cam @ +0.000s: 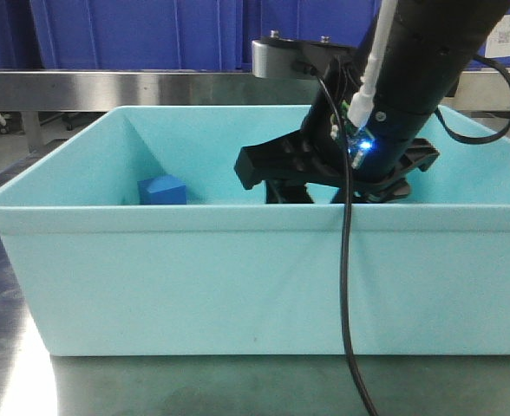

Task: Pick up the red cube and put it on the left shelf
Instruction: 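Reach the right gripper into the teal bin and grasp the red cube, then lift the red cube out of the bin with the right gripper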

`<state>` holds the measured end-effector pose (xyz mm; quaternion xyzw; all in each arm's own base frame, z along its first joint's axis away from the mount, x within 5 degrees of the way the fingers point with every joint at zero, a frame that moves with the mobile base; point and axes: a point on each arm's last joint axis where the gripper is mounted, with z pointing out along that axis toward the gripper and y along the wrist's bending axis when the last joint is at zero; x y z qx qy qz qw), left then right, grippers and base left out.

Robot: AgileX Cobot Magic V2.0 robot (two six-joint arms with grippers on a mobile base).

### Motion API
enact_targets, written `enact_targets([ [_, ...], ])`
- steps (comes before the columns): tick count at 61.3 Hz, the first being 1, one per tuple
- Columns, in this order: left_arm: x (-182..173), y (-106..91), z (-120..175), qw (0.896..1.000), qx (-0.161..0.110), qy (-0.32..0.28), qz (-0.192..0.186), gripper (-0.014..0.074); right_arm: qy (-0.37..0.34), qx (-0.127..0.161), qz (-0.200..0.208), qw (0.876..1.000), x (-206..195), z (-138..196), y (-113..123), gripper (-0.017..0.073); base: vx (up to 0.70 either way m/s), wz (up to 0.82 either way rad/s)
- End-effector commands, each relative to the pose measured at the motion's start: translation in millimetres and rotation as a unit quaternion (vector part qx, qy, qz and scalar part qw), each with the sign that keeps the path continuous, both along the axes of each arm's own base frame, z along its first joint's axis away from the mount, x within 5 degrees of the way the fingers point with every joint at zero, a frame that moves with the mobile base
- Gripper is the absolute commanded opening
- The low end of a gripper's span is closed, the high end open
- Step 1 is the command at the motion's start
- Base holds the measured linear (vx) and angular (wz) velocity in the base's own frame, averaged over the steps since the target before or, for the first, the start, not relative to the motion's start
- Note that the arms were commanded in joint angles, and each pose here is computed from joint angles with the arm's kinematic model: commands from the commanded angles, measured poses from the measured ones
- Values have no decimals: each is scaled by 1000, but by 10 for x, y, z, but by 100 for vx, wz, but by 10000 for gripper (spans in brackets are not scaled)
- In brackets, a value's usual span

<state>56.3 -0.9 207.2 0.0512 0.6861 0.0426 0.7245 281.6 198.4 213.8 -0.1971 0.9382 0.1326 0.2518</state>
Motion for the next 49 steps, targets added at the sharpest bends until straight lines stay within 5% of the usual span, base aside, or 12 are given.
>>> enact_targets([
  [1,9,-2,4,1000,-3,-31,-2,106,-71,41,1,997,42,337,25,234,0,0],
  [8,9,-2,4,1000,-3,-31,-2,106,-95,57,-1,994,25,460,10,40,0,0],
  [20,9,-2,4,1000,-3,-31,-2,106,-163,100,-3,982,-59,842,-56,68,0,0],
  [32,9,-2,4,1000,-3,-31,-2,106,-264,150,-7,953,-291,1376,-269,68,0,0],
  [49,9,-2,4,1000,-3,-31,-2,106,-356,163,-81,917,-619,1661,-968,68,0,0],
])
